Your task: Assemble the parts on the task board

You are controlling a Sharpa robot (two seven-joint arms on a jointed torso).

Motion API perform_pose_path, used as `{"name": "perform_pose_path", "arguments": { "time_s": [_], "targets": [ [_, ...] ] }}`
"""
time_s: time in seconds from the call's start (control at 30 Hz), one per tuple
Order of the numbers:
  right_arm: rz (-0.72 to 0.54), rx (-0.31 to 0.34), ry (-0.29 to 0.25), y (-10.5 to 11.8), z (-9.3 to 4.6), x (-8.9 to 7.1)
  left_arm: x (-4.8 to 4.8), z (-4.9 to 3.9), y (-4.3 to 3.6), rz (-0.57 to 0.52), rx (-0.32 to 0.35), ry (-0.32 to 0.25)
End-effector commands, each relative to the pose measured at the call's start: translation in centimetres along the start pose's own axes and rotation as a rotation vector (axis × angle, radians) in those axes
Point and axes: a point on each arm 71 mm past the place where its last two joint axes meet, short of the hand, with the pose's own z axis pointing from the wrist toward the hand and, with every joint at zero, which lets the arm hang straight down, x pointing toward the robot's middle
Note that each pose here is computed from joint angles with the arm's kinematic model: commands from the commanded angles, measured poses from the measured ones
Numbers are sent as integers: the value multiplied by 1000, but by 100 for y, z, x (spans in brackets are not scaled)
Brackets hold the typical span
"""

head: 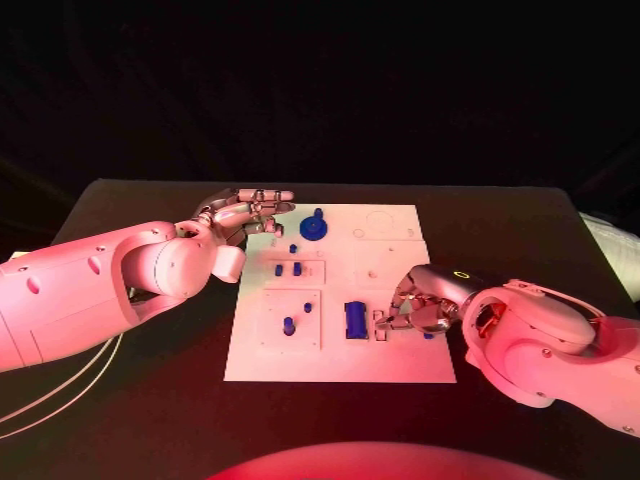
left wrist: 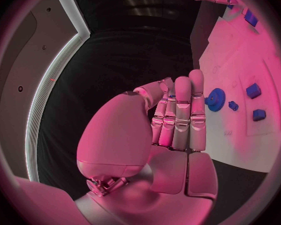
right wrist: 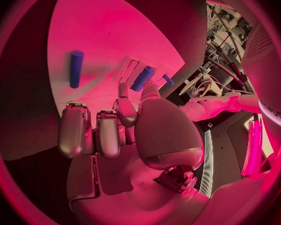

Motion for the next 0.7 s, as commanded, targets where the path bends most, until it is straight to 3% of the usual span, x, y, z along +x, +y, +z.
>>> {"name": "perform_pose_path", "arguments": {
  "time_s": [0.03, 0.17, 0.37, 0.7],
  "targets": [
    [85, -1, -3, -57, -44, -69, 21, 2, -6, -1, 6, 19],
    [112, 60, 20, -224, -103, -135, 26, 1, -6, -1, 7, 21],
    [37, 140, 23, -441, -163, -193, 42, -7, -6, -2, 7, 24],
    [-52, 180, 22, -582, -175, -173, 82, -17, -5, -5, 7, 37]
  ]
}}
